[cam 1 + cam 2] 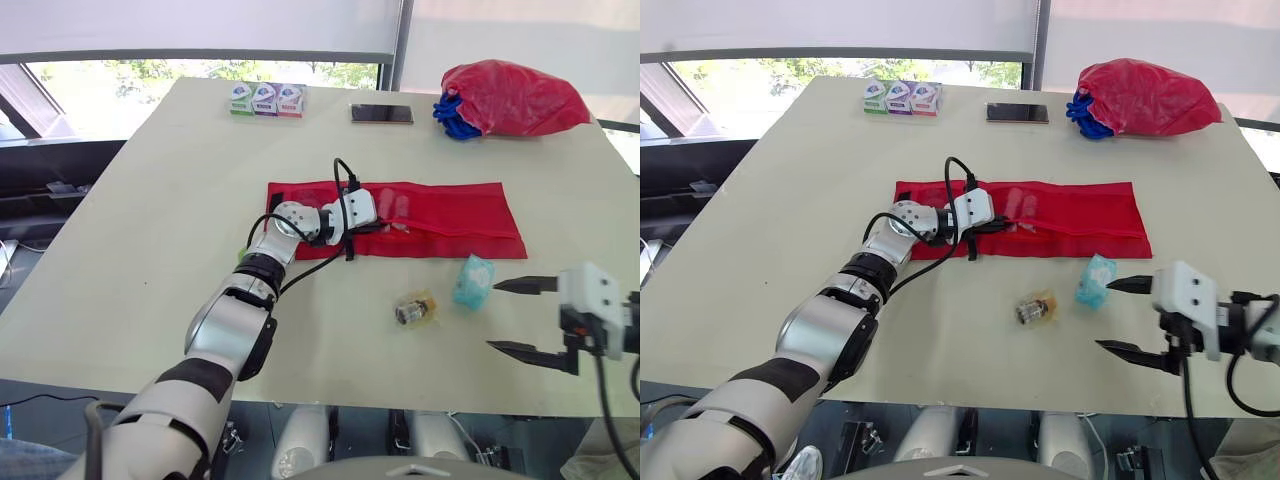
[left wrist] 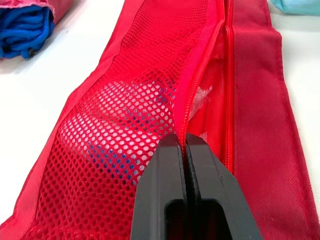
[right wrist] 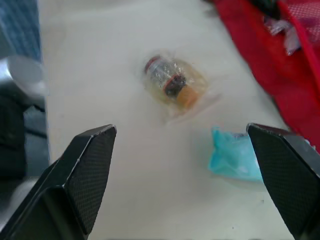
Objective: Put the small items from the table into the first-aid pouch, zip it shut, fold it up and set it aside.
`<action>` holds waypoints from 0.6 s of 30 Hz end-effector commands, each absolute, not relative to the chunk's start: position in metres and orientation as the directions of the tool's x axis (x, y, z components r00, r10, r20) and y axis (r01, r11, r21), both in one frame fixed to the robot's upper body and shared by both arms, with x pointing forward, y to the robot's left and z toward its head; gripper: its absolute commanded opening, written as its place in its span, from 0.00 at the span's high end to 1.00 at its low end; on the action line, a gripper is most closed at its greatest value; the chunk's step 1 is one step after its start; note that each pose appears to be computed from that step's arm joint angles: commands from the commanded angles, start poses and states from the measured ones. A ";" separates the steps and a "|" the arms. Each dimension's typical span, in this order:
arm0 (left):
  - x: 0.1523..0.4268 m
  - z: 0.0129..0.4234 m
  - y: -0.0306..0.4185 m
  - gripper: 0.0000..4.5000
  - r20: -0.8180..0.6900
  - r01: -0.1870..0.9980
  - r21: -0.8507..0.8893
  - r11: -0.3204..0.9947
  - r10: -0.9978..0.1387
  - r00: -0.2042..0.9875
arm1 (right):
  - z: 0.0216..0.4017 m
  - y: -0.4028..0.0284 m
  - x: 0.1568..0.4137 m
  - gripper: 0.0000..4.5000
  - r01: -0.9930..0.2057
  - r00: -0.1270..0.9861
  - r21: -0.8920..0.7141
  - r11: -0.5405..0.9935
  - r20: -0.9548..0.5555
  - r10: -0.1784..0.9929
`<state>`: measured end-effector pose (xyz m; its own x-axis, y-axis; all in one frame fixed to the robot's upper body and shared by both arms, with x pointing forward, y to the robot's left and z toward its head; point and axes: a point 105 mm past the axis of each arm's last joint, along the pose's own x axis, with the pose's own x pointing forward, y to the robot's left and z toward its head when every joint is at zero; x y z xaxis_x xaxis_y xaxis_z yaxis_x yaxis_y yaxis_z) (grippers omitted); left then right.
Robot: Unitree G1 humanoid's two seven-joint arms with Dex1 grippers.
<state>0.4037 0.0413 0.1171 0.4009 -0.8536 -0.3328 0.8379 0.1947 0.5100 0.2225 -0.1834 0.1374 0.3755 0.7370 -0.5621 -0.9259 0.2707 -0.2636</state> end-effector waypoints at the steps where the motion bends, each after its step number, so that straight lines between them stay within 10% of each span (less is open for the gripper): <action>1: 0.404 0.130 0.034 1.00 -0.294 0.818 0.544 0.187 -0.871 0.394 | 0.121 -0.168 0.235 0.01 -0.937 0.341 -0.279 0.209 -0.602 0.722; 13: 0.404 0.132 0.035 1.00 -0.293 0.815 0.550 0.182 -0.872 0.393 | 0.097 -0.126 0.263 0.01 -0.960 0.225 -0.274 0.053 -0.650 0.726; 18: 0.405 0.133 0.038 1.00 -0.295 0.812 0.554 0.185 -0.868 0.399 | 0.094 -0.121 0.260 0.39 -0.963 0.196 -0.269 0.021 -0.645 0.738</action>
<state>0.4031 0.0406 0.1173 0.3973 -0.8557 -0.3317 0.8374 0.1902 0.5124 0.2597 -0.1250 0.0861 0.1949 0.7217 -0.6642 -0.9704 0.0435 -0.2375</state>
